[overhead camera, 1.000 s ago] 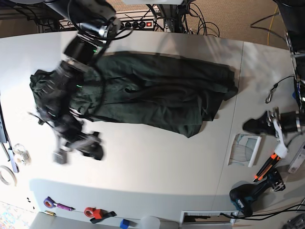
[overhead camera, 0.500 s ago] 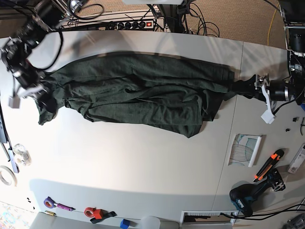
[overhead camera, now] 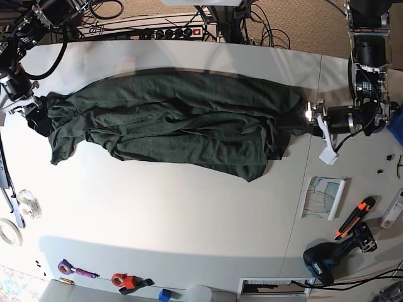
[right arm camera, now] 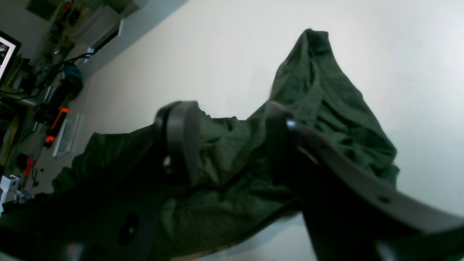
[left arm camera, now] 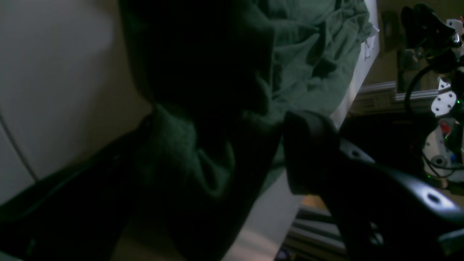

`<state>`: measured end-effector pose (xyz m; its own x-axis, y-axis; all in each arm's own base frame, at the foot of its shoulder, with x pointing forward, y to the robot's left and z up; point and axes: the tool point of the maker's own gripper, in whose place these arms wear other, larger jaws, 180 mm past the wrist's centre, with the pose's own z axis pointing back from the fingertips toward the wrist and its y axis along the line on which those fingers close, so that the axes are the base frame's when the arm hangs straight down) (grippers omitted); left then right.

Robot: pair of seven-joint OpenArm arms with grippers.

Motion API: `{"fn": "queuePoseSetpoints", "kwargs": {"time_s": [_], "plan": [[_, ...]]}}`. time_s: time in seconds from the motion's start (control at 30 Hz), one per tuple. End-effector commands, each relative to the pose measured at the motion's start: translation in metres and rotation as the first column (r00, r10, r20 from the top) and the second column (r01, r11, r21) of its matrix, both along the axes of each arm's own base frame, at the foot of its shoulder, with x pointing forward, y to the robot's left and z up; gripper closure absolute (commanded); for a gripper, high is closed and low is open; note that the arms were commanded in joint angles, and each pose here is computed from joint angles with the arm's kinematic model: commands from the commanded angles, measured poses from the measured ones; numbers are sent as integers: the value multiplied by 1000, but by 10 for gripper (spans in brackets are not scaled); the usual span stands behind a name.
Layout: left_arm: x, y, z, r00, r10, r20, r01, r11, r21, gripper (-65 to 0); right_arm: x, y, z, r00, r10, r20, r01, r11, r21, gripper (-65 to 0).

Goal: Layout the t-shirt on the table in an organized manner, then fold the t-shirt properly
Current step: 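Grasp the shirt's side edge with the left gripper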

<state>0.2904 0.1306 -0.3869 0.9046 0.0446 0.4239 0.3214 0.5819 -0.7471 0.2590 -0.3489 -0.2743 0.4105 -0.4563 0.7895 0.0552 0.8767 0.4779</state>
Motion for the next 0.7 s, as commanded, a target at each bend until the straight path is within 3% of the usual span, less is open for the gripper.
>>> {"fn": "queuePoseSetpoints", "kwargs": {"time_s": [0.0,0.23,0.57,0.63,0.67], "plan": [[2,7,-6,1000,-2,-13,3,998,65,-456,5,-5,20,998,5,63,-4,1000,-27,-288],[6,-7,-15,1000,14,-22,-12,996,85,-456,5,-5,20,998,5,63,-3,1000,-28,-288],[-12,-28,-37,993,-88,-82,100,982,162,-454,6,-5,20,998,4,65,-3,1000,-28,-288],[-11,-31,-37,993,-89,-72,100,982,160,-391,5,-5,20,998,5,64,-3,1000,-29,-288],[-10,-31,-36,994,-87,-70,98,982,160,-314,5,-5,20,998,5,62,-3,1000,-29,-288]]}}
